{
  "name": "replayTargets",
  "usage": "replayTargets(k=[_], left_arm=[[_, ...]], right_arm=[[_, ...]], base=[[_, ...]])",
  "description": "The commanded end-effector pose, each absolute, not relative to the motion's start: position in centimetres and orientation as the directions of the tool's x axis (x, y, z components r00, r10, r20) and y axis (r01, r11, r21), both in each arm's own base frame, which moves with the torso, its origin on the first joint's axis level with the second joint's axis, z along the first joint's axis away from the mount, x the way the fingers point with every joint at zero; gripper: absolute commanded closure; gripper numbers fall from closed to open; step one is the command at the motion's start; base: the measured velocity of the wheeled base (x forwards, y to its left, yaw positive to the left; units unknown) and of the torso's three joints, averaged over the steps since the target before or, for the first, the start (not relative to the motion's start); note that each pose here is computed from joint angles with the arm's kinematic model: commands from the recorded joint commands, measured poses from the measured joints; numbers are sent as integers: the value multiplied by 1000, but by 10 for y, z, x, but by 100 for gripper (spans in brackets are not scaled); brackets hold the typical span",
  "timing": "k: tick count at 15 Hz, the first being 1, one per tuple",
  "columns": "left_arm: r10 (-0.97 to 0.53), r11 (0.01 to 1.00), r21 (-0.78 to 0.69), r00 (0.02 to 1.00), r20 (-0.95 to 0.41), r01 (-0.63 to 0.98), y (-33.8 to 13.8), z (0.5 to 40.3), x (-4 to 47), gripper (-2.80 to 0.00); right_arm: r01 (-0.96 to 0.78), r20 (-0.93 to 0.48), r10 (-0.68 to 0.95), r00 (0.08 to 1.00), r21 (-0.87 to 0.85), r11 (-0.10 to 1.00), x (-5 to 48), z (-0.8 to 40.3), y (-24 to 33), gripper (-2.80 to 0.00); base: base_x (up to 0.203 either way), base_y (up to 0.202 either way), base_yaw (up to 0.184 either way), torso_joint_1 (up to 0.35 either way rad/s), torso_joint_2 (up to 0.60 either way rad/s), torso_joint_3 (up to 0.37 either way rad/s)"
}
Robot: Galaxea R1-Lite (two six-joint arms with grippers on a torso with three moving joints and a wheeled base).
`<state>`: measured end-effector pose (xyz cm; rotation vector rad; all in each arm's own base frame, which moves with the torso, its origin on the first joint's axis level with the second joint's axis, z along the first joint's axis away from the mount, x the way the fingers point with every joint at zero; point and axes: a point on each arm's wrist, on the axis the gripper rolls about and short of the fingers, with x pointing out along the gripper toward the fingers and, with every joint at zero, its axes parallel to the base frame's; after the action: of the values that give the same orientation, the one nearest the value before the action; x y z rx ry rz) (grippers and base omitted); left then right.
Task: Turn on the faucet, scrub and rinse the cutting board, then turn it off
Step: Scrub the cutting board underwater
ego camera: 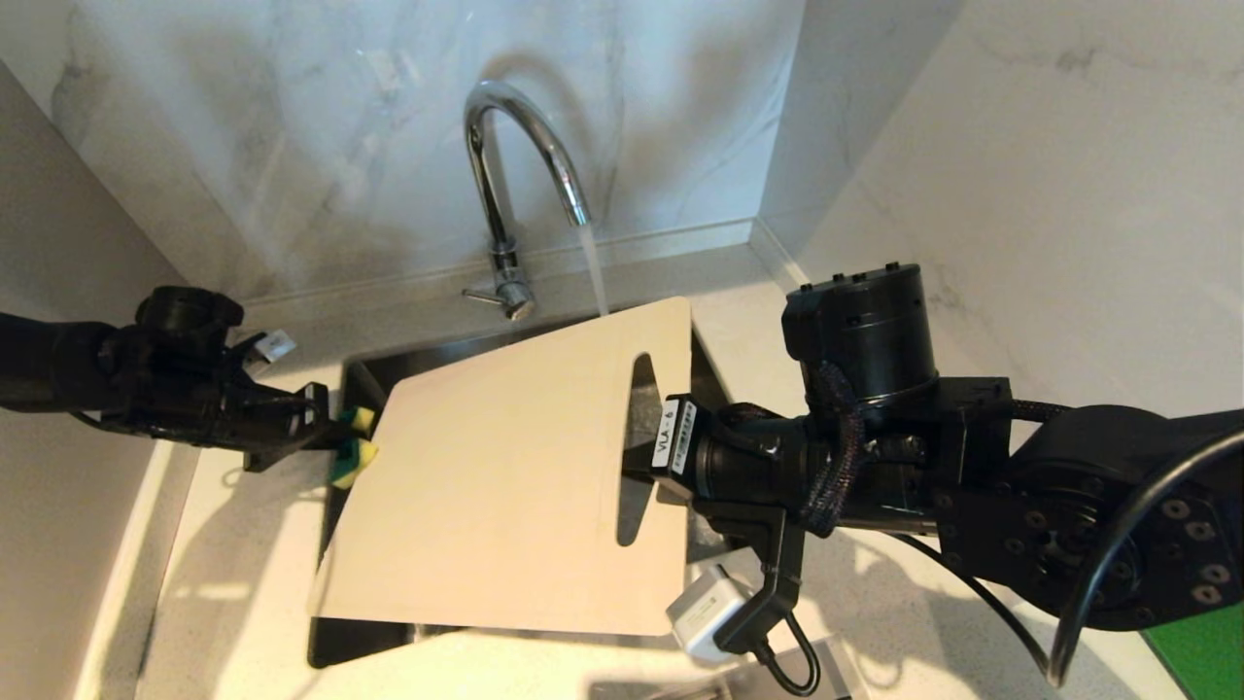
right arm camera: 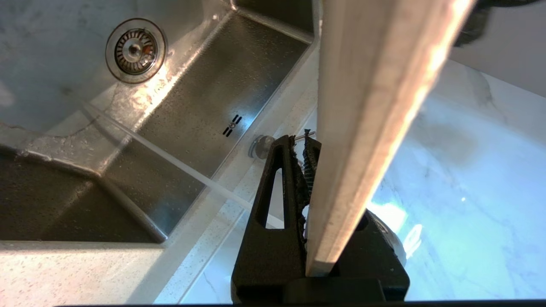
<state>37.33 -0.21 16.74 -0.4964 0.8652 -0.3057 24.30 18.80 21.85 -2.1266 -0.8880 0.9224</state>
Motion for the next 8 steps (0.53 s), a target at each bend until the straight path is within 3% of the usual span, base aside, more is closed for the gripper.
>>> replayTargets(k=[1, 5, 8], left_arm=[[-481, 835, -535, 646, -593, 130, -15, 207, 351, 0], [-585, 783, -563, 622, -521, 265, -61, 263, 307, 0], [-656, 744, -575, 536, -532, 340, -89, 276, 262, 0]], right_arm=[[330, -353, 776, 524, -755, -566, 244, 218, 189, 0], [327, -354, 774, 526, -755, -568, 245, 217, 188, 0], [322, -354, 769, 532, -755, -571, 247, 217, 186, 0]], base=[[0, 0, 0, 0, 0, 0], [0, 0, 0, 0, 0, 0], [0, 0, 0, 0, 0, 0]])
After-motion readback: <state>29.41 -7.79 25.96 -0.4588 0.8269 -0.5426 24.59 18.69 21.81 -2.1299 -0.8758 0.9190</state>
